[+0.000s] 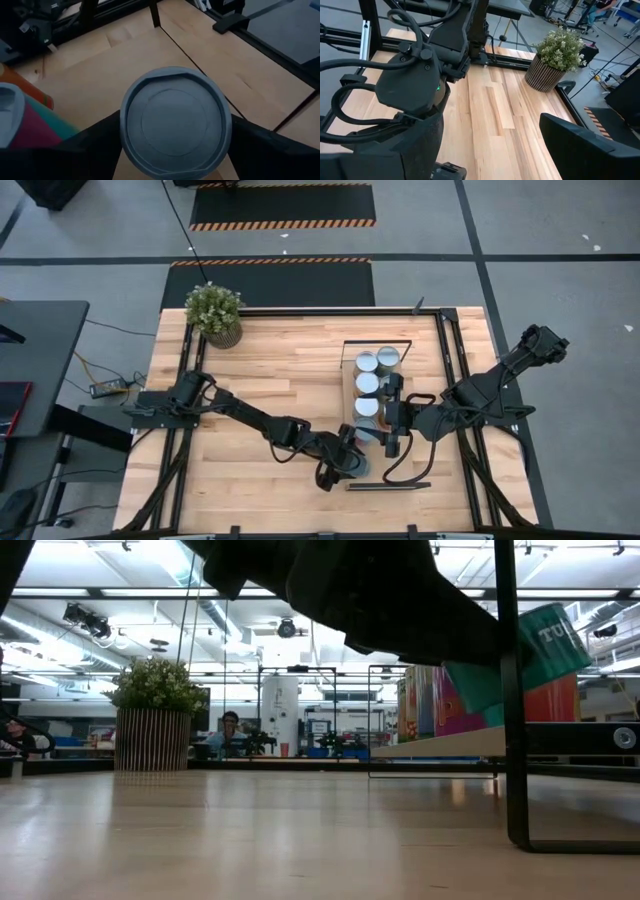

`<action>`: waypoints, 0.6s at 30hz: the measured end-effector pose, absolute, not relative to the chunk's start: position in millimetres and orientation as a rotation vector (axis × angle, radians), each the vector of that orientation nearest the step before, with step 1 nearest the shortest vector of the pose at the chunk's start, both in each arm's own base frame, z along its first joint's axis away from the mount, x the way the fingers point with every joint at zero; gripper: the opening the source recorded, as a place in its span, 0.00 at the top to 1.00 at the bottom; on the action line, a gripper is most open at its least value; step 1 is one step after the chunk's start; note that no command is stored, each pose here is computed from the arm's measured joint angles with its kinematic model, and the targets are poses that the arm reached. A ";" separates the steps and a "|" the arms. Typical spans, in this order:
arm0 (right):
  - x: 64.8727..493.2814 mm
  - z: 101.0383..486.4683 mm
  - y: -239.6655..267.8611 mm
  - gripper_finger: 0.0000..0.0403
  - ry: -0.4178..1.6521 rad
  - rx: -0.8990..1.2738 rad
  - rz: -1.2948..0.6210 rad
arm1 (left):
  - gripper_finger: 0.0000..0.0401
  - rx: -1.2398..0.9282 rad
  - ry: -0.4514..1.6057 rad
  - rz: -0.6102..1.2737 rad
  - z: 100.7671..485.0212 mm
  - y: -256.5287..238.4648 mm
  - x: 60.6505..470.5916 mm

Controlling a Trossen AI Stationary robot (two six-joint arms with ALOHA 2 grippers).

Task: Pick and place cans onto a shelf
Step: Put the canned tuna on the shelf

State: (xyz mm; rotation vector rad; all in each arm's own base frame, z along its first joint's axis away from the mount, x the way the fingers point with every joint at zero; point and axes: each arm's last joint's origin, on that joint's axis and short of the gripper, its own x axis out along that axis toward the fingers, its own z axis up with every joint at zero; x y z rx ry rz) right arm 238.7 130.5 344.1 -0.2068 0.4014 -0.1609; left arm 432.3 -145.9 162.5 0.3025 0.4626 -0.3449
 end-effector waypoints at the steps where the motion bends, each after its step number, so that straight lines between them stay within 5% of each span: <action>1: 238.7 344.1 130.5 0.16 0.402 -0.207 -0.161 | 0.22 0.302 0.461 -0.345 162.6 -146.0 432.4; 18: 238.7 344.0 130.5 0.16 0.403 -0.208 -0.161 | 0.21 0.208 0.440 -0.328 165.6 -141.8 435.4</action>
